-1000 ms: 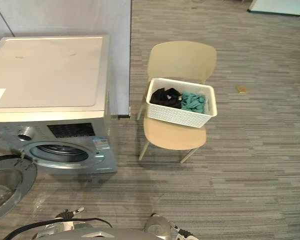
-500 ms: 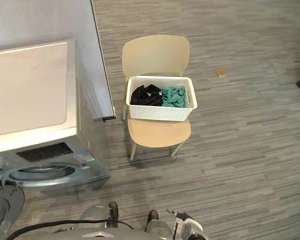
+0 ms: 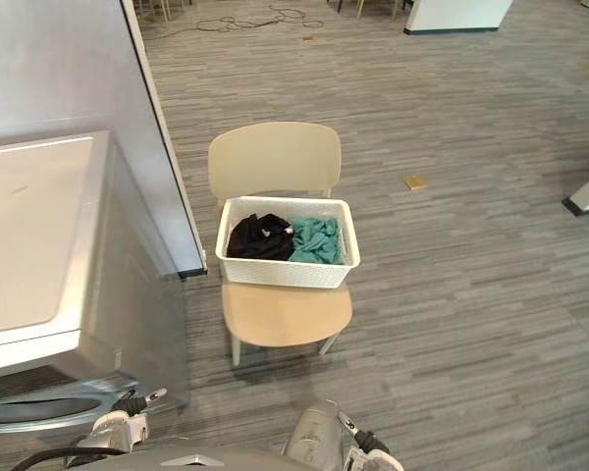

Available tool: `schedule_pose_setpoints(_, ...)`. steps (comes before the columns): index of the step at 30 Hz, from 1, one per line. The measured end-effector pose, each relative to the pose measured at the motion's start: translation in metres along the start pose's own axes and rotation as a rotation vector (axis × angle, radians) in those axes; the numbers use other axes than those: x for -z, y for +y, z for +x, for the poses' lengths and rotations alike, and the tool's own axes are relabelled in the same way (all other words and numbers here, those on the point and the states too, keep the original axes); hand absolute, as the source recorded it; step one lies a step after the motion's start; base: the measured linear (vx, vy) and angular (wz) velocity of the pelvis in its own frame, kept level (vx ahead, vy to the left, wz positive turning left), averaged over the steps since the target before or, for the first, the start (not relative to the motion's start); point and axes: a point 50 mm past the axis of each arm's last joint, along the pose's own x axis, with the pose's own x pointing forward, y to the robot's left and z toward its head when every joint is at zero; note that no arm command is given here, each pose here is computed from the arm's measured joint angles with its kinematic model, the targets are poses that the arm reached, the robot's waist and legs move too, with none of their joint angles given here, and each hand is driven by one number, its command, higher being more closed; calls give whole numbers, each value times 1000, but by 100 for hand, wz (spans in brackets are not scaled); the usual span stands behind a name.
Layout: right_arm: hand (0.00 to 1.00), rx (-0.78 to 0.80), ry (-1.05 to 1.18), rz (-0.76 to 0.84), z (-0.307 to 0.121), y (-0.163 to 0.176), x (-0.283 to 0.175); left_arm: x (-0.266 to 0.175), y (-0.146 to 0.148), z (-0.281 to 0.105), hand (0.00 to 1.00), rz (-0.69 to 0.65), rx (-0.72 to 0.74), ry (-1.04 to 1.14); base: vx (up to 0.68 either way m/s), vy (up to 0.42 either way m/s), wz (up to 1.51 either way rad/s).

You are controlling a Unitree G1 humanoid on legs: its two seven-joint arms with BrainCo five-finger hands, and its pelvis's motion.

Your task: Pick up the laundry basket with both hands and put the clothes into the washing machine.

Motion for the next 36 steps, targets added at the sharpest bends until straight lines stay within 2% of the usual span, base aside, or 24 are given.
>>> schedule_pose_setpoints(1,0,1,15,5,-1,0,5,4,4,0,0,2,-11,8,254,-629,36)
schedule_pose_setpoints(3,0,23,-7,7,1,-9,-5,28,-15,-7,0,-43,27,74,231,-551,17)
schedule_pose_setpoints(6,0,58,-2,-27,1,-22,-5,37,-16,-9,0,-71,10,102,282,-573,68)
schedule_pose_setpoints(10,0,22,-68,-85,1,-6,-24,27,-8,-7,0,-112,-32,69,179,-368,34)
schedule_pose_setpoints(12,0,15,-245,-68,-5,5,-69,18,-7,-6,0,-74,-28,30,150,-107,-7)
schedule_pose_setpoints(15,0,2,-439,-6,-25,16,-105,17,-1,-6,0,-58,-60,30,195,-17,40)
schedule_pose_setpoints(19,0,5,-838,148,-77,19,-186,16,-5,-5,0,7,-68,27,131,129,62)
schedule_pose_setpoints(20,0,-33,-929,163,-95,33,-200,12,2,-4,0,62,-89,14,109,172,25)
schedule_pose_setpoints(25,0,-201,-1255,127,-160,75,-227,11,15,-3,0,223,-111,3,29,91,-1)
schedule_pose_setpoints(28,0,-225,-1348,-1,-176,87,-228,16,16,-3,0,276,-104,4,-26,-11,0)
schedule_pose_setpoints(33,0,-265,-1460,-527,-183,113,-227,29,20,-6,0,412,-71,23,-58,-50,10)
schedule_pose_setpoints(36,0,-297,-1443,-751,-173,132,-233,33,23,-7,0,449,-69,29,-65,-20,3)
